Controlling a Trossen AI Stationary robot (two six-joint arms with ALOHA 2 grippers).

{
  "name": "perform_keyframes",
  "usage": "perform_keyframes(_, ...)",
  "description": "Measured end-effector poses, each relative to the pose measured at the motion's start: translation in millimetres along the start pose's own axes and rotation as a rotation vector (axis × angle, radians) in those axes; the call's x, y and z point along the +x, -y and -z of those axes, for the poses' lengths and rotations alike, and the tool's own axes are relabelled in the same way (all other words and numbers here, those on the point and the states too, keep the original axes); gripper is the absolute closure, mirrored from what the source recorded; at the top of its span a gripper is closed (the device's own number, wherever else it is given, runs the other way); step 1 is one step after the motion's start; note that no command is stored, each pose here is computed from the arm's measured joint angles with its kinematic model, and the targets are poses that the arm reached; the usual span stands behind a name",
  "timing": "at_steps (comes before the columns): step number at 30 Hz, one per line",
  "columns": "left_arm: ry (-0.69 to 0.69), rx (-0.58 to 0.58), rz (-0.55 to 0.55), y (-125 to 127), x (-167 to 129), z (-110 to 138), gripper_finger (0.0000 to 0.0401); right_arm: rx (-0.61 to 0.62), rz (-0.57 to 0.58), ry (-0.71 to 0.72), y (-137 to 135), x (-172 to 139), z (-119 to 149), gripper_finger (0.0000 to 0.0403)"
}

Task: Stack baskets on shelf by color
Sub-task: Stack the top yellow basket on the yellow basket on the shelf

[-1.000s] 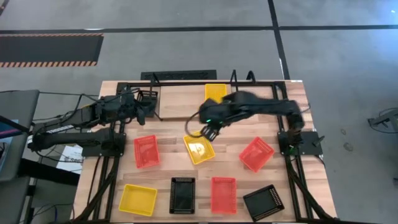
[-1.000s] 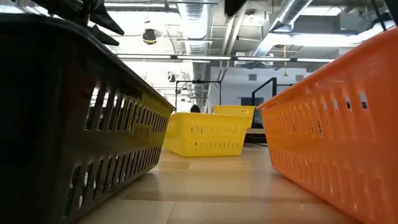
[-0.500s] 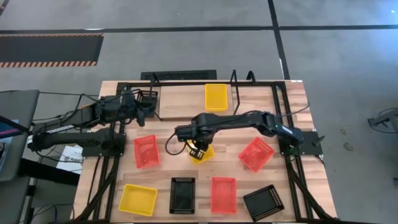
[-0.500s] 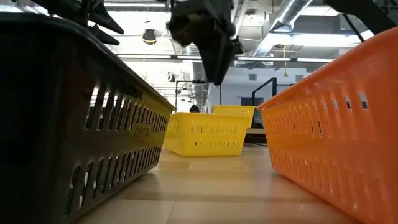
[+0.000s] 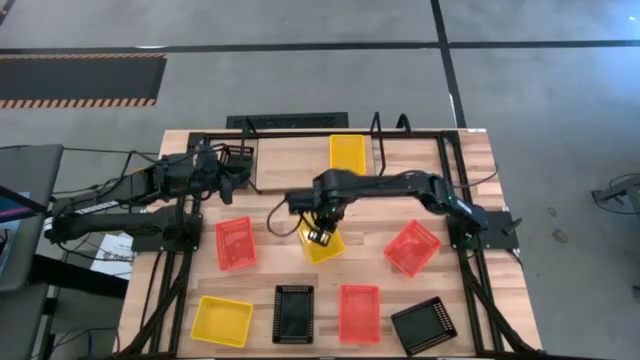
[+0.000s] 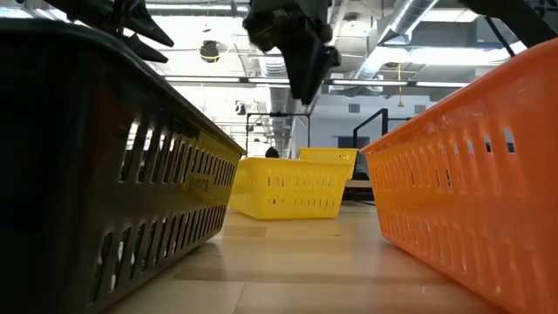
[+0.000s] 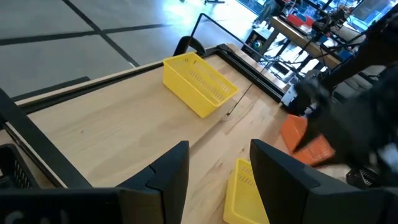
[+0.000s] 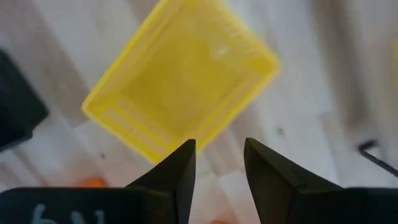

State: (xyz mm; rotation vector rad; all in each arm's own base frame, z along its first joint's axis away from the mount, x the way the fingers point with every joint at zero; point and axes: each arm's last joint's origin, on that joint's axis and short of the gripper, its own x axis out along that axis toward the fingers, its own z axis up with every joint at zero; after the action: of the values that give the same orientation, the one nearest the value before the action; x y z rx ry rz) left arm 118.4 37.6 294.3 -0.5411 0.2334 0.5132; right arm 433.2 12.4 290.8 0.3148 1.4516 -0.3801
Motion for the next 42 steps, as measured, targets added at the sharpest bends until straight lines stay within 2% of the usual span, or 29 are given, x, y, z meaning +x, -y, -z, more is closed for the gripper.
perform_keyframes(4, 0.000, -0.004, 0.000, 0, 0, 0, 0.0244, 0.065, 0.018, 0.109, 18, -38, 11, 0.0245)
perform_keyframes(9, 0.000, -0.009, 0.000, 0, 0, 0, 0.0244, 0.040, -0.021, 0.201, 38, -91, 48, 0.0245)
perform_keyframes(12, 0.004, -0.010, 0.000, 0, 0, 0, 0.0244, 0.031, -0.048, 0.235, 40, -110, 71, 0.0245)
perform_keyframes(16, 0.008, -0.032, -0.003, 0, 0, -1, 0.0244, -0.054, -0.089, 0.247, 31, -124, 98, 0.0245)
perform_keyframes(17, 0.009, -0.037, -0.004, 0, 0, -1, 0.0244, -0.053, -0.105, 0.237, 30, -125, 104, 0.0245)
perform_keyframes(21, 0.026, -0.049, -0.024, 0, 0, -1, 0.0244, 0.077, -0.105, 0.221, 37, -126, 126, 0.0245)
perform_keyframes(29, 0.044, -0.078, -0.046, -1, 0, -2, 0.0244, 0.308, -0.123, 0.228, 84, -131, 204, 0.0245)
perform_keyframes(32, 0.044, -0.091, -0.046, -1, 0, -2, 0.0244, 0.400, -0.132, 0.242, 97, -124, 224, 0.0245)
perform_keyframes(36, 0.045, -0.100, -0.046, -1, 0, -2, 0.0244, 0.423, -0.198, 0.300, 97, -107, 226, 0.0247)
perform_keyframes(39, 0.045, -0.100, -0.046, -1, 0, -2, 0.0244, 0.413, -0.221, 0.327, 92, -92, 220, 0.0248)
perform_keyframes(42, 0.044, -0.100, -0.046, -1, 0, -2, 0.0244, 0.453, -0.219, 0.322, 86, -75, 208, 0.0244)
